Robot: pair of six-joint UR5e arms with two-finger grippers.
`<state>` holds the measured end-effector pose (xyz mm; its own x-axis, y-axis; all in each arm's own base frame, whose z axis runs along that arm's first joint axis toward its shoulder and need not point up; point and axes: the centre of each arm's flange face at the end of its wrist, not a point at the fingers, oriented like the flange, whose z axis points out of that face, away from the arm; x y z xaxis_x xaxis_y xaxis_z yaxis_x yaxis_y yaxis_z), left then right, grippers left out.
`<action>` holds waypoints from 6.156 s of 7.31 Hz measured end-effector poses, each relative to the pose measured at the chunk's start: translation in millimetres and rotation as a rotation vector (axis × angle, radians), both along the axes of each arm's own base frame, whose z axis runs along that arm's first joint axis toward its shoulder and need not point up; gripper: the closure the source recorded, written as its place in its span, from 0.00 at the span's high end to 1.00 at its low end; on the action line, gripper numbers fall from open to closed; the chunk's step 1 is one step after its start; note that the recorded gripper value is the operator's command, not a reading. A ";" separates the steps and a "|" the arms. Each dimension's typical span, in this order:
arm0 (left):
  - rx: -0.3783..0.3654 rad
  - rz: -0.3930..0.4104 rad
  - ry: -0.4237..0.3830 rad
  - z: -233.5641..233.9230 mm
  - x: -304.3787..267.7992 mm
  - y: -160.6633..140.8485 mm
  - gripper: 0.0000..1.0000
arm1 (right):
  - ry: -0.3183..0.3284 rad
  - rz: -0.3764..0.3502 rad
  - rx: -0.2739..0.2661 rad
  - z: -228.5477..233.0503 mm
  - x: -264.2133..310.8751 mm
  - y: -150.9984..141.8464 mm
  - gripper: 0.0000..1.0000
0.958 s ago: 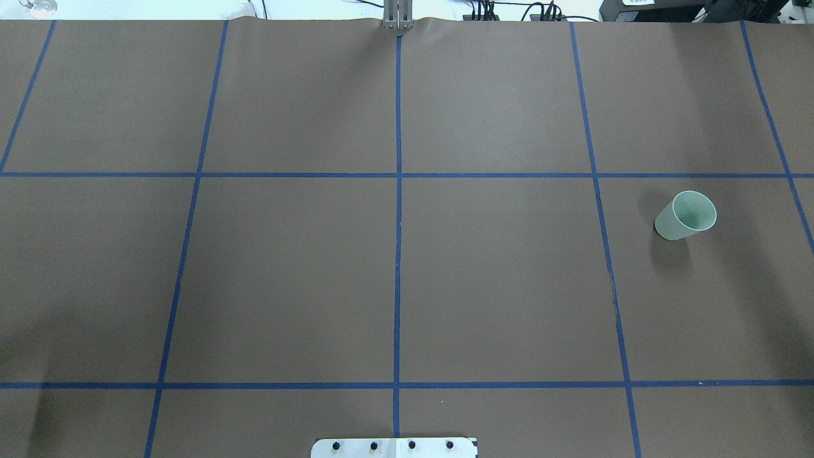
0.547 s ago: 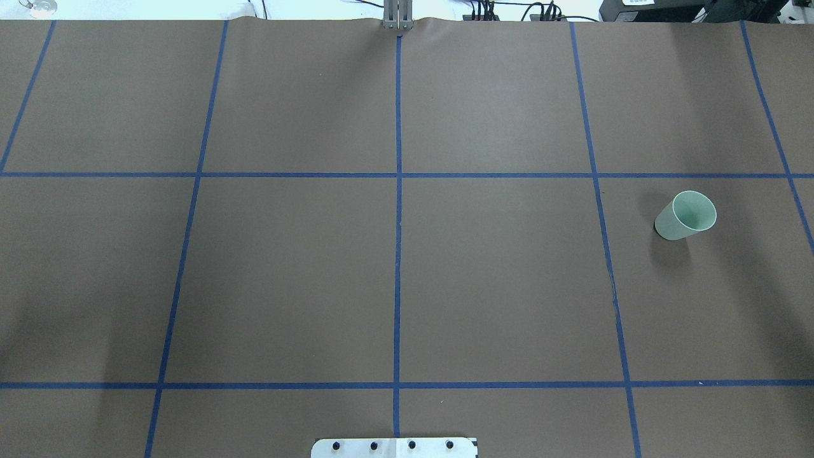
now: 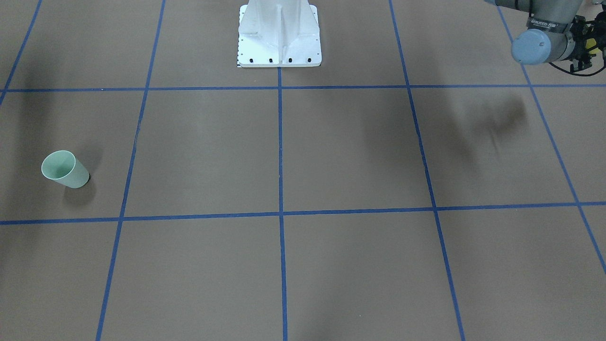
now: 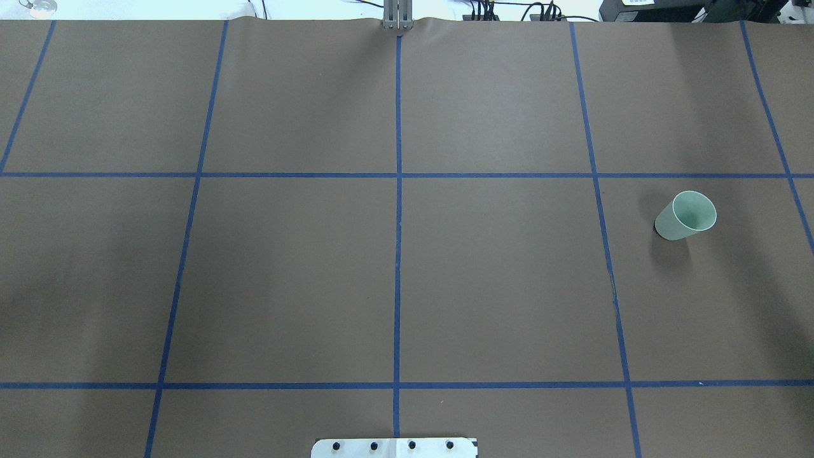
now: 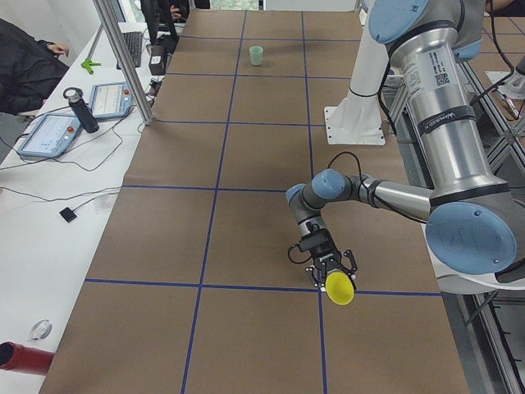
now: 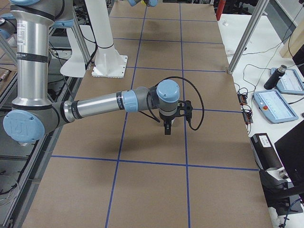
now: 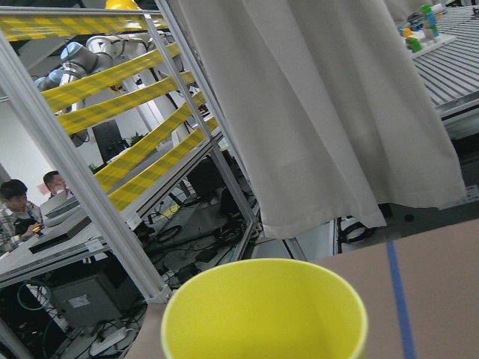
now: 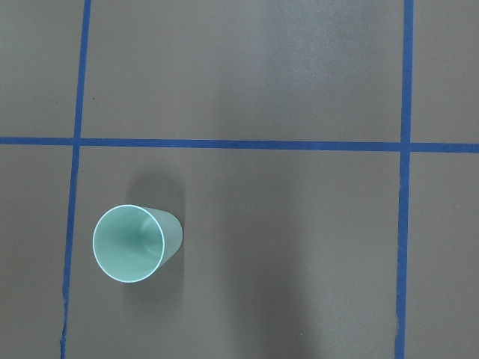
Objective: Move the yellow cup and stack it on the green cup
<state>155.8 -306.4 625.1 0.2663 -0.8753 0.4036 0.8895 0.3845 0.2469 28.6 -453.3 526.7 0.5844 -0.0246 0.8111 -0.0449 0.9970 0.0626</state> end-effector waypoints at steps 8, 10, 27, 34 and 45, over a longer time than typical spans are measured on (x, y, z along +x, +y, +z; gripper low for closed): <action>0.654 0.549 0.411 -205.1 100.0 -189.8 0.00 | -0.048 0.023 -0.036 -7.8 -2.0 -1.5 1.00; 0.835 0.676 0.497 -234.5 112.8 -201.6 0.00 | -0.054 0.019 -0.019 -16.6 -3.6 -7.1 1.00; 1.553 1.627 1.052 -383.5 316.2 -66.5 0.00 | -0.269 -0.222 0.192 -266.5 -381.2 -79.9 0.98; 1.835 1.652 1.073 -368.5 360.3 -49.2 0.00 | -0.370 -0.290 0.179 -303.3 -460.9 -1.1 0.81; 1.897 1.825 0.896 -390.9 410.8 -38.7 0.00 | -0.348 -0.269 0.057 -296.0 -472.5 1.3 0.78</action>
<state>566.7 -345.1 234.3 0.2173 0.8859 -0.4099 0.2857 0.3439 0.8945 -443.9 -452.0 230.6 0.2439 -0.1893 0.9512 0.1874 0.9715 0.1453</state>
